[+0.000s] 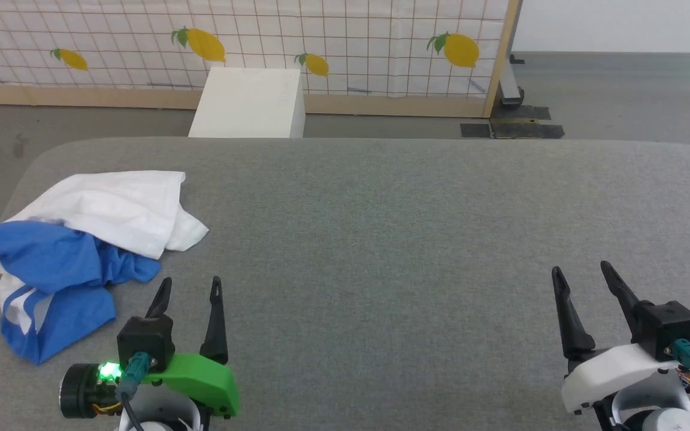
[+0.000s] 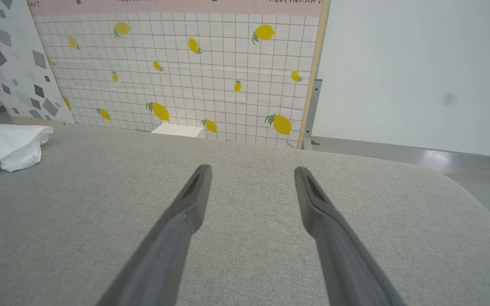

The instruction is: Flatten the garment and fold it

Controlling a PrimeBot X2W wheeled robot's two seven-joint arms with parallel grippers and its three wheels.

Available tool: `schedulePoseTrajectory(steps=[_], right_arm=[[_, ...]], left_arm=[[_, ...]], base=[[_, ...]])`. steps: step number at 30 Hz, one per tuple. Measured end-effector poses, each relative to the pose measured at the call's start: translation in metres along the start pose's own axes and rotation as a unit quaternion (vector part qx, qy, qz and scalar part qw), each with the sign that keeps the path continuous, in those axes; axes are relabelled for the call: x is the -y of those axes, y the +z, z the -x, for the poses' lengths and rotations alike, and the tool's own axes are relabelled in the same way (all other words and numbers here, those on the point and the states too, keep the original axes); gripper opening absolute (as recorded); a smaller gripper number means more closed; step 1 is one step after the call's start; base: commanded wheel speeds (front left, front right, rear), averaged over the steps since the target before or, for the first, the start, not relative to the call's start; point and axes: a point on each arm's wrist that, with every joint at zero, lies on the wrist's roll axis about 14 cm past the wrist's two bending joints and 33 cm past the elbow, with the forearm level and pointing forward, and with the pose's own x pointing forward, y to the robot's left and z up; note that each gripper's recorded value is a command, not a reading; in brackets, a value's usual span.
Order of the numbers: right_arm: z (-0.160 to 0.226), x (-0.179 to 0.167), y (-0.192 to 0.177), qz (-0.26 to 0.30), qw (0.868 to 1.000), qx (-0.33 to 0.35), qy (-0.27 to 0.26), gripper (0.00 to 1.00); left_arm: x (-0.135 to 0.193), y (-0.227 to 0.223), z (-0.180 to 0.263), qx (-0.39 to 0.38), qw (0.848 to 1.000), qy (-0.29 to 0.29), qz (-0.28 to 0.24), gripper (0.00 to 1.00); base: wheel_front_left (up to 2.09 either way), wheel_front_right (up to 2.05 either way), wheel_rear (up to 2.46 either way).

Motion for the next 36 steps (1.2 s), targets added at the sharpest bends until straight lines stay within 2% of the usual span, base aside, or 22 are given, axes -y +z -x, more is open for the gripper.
schedulePoseTrajectory(steps=[19, 36], right_arm=[[-0.017, -0.028, 0.003, -0.002, 0.999, 0.015, 0.044, 1.0], [-0.03, -0.075, 0.002, -0.008, 0.993, 0.023, 0.112, 1.0]], left_arm=[[-0.029, 0.001, 0.023, 0.013, 0.999, 0.051, 0.005, 1.0], [-0.062, -0.001, 0.055, 0.019, 0.993, 0.115, 0.01, 1.0]], base=[[0.0, 0.0, 0.0], [0.0, 0.0, 0.0]])
